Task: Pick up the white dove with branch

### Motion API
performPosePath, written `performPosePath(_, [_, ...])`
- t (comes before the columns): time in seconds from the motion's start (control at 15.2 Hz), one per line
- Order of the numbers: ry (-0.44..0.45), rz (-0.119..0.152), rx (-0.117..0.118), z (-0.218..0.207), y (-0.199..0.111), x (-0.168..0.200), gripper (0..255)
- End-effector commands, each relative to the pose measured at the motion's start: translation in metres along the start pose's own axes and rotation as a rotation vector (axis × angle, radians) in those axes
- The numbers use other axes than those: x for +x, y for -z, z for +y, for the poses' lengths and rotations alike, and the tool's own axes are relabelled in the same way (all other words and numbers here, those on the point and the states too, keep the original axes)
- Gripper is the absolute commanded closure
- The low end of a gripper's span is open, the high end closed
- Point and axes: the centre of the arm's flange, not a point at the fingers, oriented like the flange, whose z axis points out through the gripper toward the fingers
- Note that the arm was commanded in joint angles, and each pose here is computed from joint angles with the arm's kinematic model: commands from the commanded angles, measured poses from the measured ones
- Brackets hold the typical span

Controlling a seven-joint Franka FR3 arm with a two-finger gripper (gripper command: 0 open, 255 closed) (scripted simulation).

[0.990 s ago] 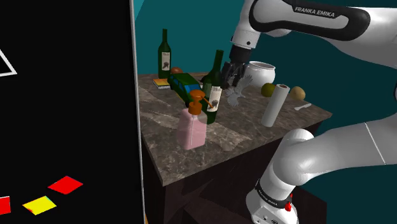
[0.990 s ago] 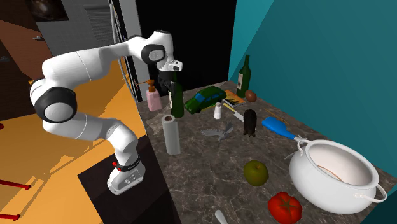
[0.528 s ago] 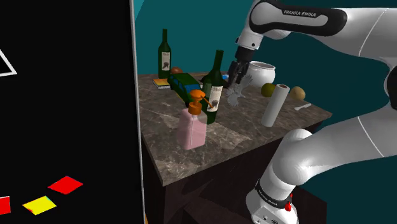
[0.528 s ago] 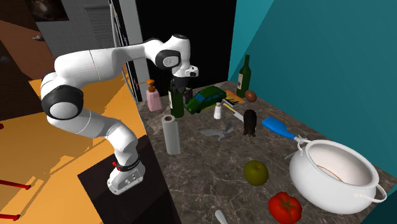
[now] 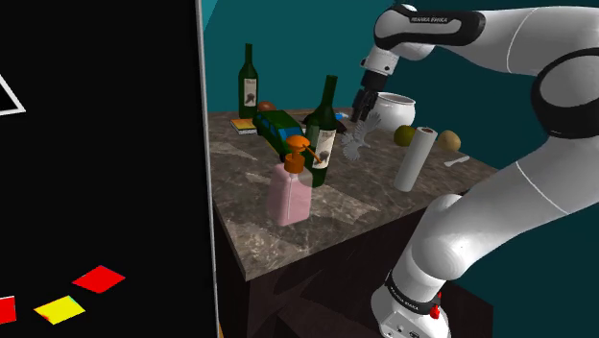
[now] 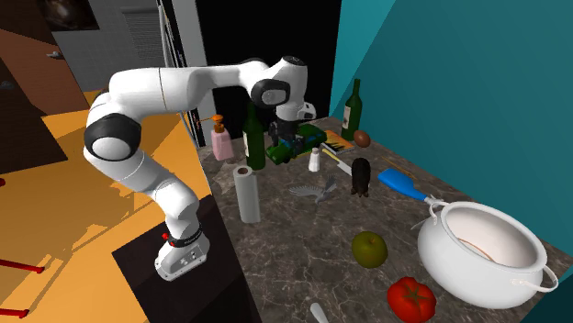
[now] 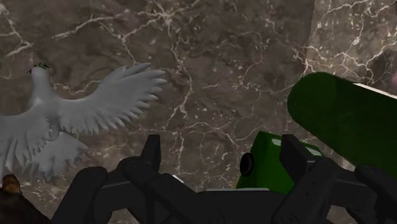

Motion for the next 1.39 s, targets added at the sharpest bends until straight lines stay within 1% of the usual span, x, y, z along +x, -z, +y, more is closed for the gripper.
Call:
performPosePath(0.0, [0.019, 0.003, 0.008, 0.028, -0.001, 0.003, 0])
performPosePath(0.86, [0.129, 0.020, 0.066, 0.201, -0.005, 0.054, 0])
performPosePath(0.92, [0.134, 0.020, 0.068, 0.209, -0.006, 0.057, 0])
performPosePath(1.32, [0.134, 0.020, 0.068, 0.214, -0.037, 0.055, 0])
